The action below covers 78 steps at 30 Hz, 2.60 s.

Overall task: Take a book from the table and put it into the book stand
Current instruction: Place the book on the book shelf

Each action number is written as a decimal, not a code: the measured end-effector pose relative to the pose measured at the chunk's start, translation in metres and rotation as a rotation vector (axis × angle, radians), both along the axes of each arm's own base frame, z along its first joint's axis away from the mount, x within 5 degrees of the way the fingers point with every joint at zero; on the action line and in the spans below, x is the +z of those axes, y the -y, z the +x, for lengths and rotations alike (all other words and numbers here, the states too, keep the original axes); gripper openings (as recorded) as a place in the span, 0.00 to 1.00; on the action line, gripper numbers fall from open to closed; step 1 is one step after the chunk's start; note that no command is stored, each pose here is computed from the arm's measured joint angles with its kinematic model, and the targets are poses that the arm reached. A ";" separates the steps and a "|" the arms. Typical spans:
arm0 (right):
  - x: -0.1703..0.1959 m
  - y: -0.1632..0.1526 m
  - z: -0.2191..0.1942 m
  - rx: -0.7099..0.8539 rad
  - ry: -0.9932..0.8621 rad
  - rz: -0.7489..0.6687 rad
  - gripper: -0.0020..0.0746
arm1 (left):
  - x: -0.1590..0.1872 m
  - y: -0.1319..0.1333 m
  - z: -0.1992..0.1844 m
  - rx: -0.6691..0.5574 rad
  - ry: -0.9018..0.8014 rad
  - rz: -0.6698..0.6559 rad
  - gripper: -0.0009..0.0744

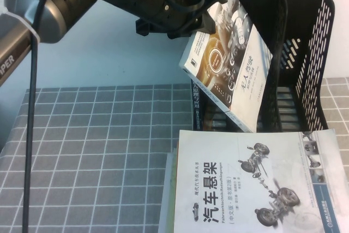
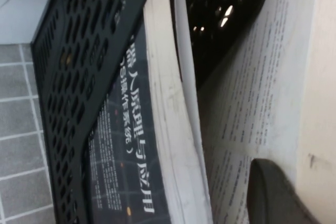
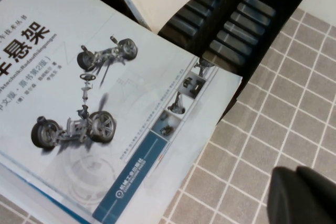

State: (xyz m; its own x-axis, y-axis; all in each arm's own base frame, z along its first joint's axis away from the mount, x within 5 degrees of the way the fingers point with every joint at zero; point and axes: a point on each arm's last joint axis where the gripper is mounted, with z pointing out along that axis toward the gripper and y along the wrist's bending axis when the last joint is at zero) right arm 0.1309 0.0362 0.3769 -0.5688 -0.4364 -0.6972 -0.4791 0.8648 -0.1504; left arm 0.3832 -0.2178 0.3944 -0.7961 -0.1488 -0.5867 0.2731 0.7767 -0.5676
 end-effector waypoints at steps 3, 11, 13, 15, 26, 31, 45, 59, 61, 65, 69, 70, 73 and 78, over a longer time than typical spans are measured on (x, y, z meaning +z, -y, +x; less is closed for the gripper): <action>0.000 0.000 0.000 0.000 0.001 0.000 0.02 | 0.001 0.000 0.001 0.033 -0.001 -0.012 0.15; 0.001 -0.003 0.000 0.007 0.003 0.033 0.02 | 0.003 0.000 0.005 0.123 0.002 -0.047 0.14; 0.001 -0.003 0.000 0.006 0.006 0.034 0.02 | 0.002 0.003 0.003 0.123 0.000 -0.044 0.14; 0.001 -0.003 0.000 0.007 0.006 0.035 0.02 | 0.002 0.005 0.002 0.122 -0.002 -0.045 0.14; 0.003 -0.003 0.002 0.003 0.033 0.042 0.02 | 0.023 0.002 -0.017 0.125 0.001 -0.056 0.14; 0.003 -0.003 0.002 0.002 0.036 0.040 0.02 | 0.029 -0.002 -0.024 0.118 -0.009 -0.048 0.14; 0.003 -0.003 0.004 0.001 0.039 0.039 0.02 | 0.029 0.018 -0.028 0.233 0.092 0.012 0.14; 0.003 -0.005 0.003 0.006 0.034 0.064 0.02 | -0.009 0.073 -0.028 0.255 0.229 0.165 0.14; 0.003 -0.005 0.003 0.008 0.030 0.067 0.02 | -0.012 0.076 -0.026 0.240 0.230 0.168 0.14; 0.003 -0.005 0.003 0.008 0.029 0.069 0.02 | -0.018 0.080 -0.024 0.220 0.233 0.175 0.14; 0.002 -0.005 0.002 0.012 0.013 0.071 0.02 | -0.024 0.084 -0.020 0.207 0.242 0.176 0.14; 0.002 -0.006 0.002 0.013 0.010 0.072 0.02 | -0.026 0.086 -0.019 0.199 0.250 0.179 0.15; 0.002 -0.006 0.001 0.015 0.003 0.075 0.02 | -0.030 0.090 -0.016 0.173 0.285 0.180 0.20; 0.001 -0.007 0.000 0.021 -0.019 0.079 0.02 | -0.017 0.092 -0.012 0.146 0.428 0.152 0.42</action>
State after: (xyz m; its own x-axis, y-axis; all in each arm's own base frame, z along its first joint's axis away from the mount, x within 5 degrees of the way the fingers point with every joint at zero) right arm 0.1304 0.0428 0.3775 -0.5732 -0.3922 -0.7195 -0.4996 0.8632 -0.0726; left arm 0.3715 -0.3103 0.3772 -0.4548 -0.1282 -0.8813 0.3394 0.8900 -0.3046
